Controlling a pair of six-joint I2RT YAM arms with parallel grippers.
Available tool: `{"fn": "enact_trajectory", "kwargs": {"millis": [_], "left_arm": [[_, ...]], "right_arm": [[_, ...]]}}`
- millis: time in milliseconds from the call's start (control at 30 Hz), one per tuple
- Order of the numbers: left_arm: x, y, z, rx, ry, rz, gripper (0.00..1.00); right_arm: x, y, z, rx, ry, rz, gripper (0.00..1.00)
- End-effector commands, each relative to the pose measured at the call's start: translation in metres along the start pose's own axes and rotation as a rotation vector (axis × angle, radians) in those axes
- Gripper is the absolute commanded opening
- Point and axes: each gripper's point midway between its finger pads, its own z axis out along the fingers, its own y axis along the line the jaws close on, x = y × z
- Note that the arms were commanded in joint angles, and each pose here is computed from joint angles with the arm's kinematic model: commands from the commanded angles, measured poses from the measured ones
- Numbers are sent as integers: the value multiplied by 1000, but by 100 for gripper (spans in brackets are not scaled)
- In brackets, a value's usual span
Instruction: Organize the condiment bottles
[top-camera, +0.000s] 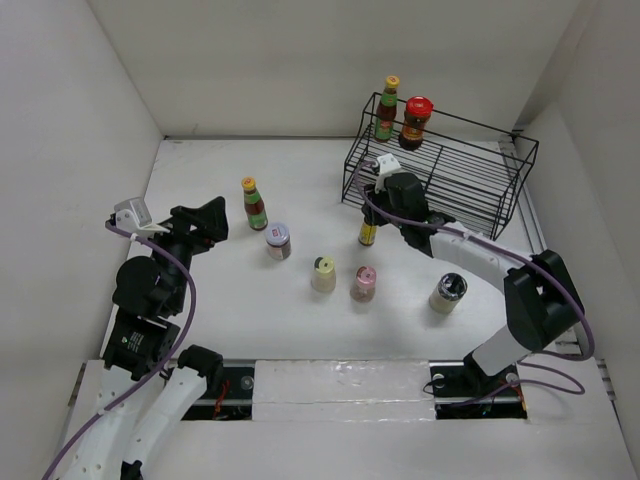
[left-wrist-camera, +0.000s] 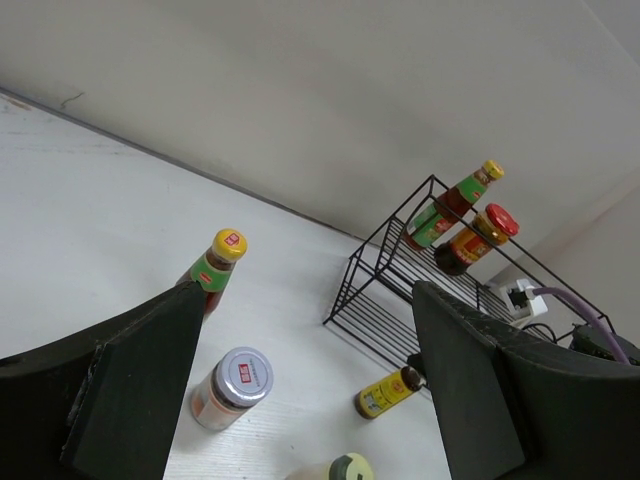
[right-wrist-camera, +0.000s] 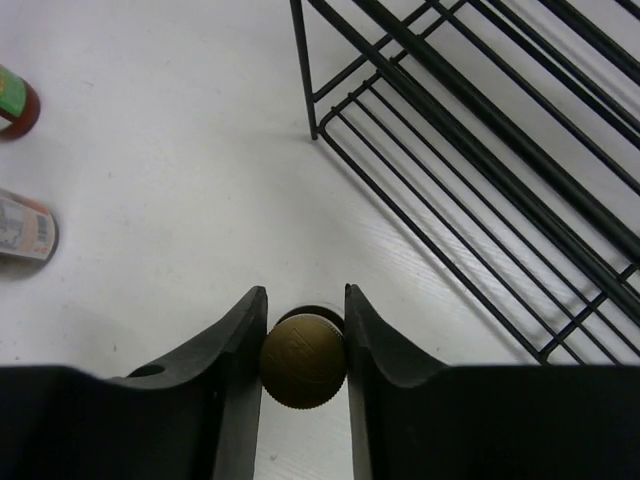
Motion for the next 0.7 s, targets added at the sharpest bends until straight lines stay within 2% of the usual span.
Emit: {"fn": "enact_trajectory", "kwargs": {"millis": [0, 67, 167, 267, 300, 333, 533, 667], "left_arm": [[-5, -6, 3, 26, -25, -14, 80], [-5, -6, 3, 26, -25, -14, 80], [-4, -8, 3, 35, -19, -14, 80], [-4, -8, 3, 35, -19, -14, 80], [-4, -8, 3, 35, -19, -14, 80], [-4, -8, 3, 35, -19, -14, 80], [-7, -8, 0, 40, -28, -17, 80], [-7, -8, 0, 40, -28, -17, 80]], "right_arm": [[-16, 4, -7, 16, -59, 10, 25], [-25, 8, -14, 13, -82, 8, 20], [-48, 10, -24, 20, -140, 0, 19], [-100, 11, -53, 11, -268, -26, 19], [-134, 13, -74, 5, -353, -27, 19], [-150, 13, -86, 7, -390, -49, 19], [-247, -41, -156, 107, -608, -58, 19], [-283, -84, -178, 179, -674, -66, 19]]}}
